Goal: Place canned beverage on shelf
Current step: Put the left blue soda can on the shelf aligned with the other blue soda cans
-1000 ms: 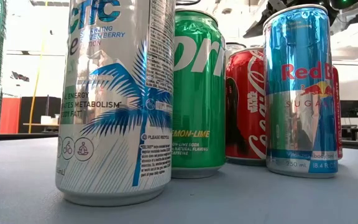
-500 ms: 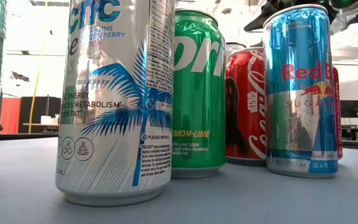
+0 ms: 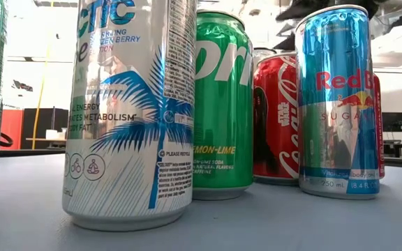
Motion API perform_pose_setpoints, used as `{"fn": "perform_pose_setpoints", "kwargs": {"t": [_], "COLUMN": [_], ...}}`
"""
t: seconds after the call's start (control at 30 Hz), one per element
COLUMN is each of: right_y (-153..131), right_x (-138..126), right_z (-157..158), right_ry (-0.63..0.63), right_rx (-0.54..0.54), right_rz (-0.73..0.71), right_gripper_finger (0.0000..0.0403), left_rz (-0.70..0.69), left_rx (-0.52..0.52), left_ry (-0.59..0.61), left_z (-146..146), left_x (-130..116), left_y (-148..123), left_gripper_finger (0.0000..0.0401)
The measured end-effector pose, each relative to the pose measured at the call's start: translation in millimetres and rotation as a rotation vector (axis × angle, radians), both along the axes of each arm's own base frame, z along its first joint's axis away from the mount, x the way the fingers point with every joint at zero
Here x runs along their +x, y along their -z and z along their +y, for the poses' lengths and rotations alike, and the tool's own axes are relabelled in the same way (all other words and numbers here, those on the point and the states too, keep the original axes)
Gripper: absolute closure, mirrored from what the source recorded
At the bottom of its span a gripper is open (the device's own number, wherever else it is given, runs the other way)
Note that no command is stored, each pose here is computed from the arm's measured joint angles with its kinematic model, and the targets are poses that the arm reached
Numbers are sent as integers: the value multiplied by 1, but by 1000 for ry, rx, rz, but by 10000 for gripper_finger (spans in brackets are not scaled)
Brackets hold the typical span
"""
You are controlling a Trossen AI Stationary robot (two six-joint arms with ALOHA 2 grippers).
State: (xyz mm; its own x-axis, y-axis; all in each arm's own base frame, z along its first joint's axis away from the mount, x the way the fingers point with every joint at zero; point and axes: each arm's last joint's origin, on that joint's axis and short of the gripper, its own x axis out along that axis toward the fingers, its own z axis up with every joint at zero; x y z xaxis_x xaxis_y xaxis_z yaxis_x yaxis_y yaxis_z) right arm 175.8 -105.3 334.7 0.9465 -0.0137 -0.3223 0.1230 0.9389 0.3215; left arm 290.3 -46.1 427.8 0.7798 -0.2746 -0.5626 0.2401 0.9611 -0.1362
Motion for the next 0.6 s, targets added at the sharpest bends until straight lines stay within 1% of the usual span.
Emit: {"fn": "perform_pose_setpoints", "kwargs": {"t": [0.1, 0.17, 0.2, 0.33, 0.5, 0.6], "right_y": [-13, -21, -25, -33, -32, -30], "right_x": [0, 0, -1, 0, 3, 5], "right_z": [6, 9, 11, 17, 26, 31], "right_ry": [-30, -39, -44, -72, -123, -153], "right_rx": [16, 17, 14, 14, 16, 1], "right_rz": [-6, -7, -12, -12, 16, 31], "right_gripper_finger": [40, 40, 40, 40, 40, 40], "left_rz": [15, 12, 32, 145, 351, 429], "left_rx": [-1, -9, -17, -64, -134, -178], "left_ry": [-24, -66, -85, -94, -139, -183], "left_z": [-18, -27, -32, -52, -81, -97], "left_x": [-1, -1, -3, -14, -39, -48], "left_y": [2, 2, 4, 11, 22, 27], "left_gripper_finger": [216, 202, 197, 191, 191, 191]}}
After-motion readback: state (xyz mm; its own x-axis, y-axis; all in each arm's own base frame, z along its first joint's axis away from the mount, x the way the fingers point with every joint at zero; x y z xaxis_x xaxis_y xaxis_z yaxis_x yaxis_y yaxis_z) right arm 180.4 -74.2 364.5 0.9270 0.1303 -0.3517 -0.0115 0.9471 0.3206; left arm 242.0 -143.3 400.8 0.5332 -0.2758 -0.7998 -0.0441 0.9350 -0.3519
